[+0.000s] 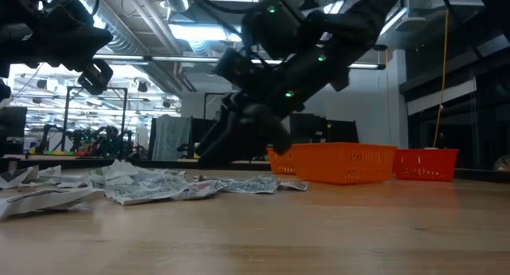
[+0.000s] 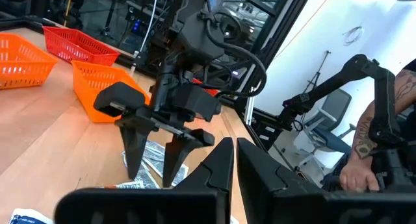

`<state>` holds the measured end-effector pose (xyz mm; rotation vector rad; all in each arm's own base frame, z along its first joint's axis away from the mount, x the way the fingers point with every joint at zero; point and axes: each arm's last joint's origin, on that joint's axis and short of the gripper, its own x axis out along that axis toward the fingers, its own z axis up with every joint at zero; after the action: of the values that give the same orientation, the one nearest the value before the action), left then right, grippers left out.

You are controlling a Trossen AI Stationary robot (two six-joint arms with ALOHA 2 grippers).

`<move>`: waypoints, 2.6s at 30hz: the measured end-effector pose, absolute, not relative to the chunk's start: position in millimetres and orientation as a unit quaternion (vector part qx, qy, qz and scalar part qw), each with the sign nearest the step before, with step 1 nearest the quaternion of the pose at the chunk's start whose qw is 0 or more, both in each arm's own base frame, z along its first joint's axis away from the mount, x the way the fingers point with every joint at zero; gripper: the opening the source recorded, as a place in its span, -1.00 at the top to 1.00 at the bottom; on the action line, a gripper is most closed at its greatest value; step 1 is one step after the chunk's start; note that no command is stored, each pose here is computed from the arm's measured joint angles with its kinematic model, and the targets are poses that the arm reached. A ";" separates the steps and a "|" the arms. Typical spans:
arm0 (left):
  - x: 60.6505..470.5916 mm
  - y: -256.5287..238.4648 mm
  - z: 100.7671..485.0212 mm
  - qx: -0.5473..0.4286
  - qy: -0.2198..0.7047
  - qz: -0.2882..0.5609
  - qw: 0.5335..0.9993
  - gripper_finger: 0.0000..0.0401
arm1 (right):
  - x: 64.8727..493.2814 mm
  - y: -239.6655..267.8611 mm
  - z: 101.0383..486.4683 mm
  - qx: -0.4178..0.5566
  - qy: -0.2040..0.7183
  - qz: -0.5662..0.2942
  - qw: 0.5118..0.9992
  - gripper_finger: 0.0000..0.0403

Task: Pick & Place First Aid Supplies
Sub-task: Put the orange ointment pack into the top red bin

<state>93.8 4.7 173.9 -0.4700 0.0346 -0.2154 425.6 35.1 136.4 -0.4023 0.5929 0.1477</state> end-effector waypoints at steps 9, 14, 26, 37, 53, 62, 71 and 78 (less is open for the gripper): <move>93.8 4.7 174.0 -0.232 0.017 -0.106 0.967 0.92 | 454.6 30.7 140.1 -0.197 0.346 0.071 0.914 -0.08; 93.8 4.7 174.0 -0.232 0.017 -0.106 0.967 0.92 | 450.8 29.6 136.8 -0.177 0.389 0.079 0.900 -0.04; 93.8 4.7 174.0 -0.232 0.017 -0.106 0.967 0.92 | 448.1 10.5 134.8 -0.114 0.419 0.003 0.901 -0.03; 93.8 4.7 173.8 -0.232 0.017 -0.106 0.967 0.92 | 446.7 5.4 133.8 -0.097 0.429 -0.009 0.898 0.22; 93.8 4.7 173.9 -0.232 0.017 -0.106 0.967 0.92 | 444.2 4.7 135.9 -0.057 0.436 0.011 0.898 0.97; 93.8 4.7 174.0 -0.232 0.017 -0.106 0.967 0.92 | 428.3 0.0 169.0 -0.040 0.452 0.022 0.891 0.99; 93.8 4.7 173.9 -0.232 0.017 -0.106 0.967 0.92 | 404.6 0.5 221.3 -0.031 0.443 0.026 0.896 0.99; 93.8 4.7 173.9 -0.232 0.017 -0.106 0.967 0.92 | 376.6 -1.5 268.7 -0.025 0.425 -0.015 0.905 0.99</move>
<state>93.8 4.7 173.9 -0.4700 0.0344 -0.2154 376.6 -1.5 268.7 -0.0515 0.8771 -0.0310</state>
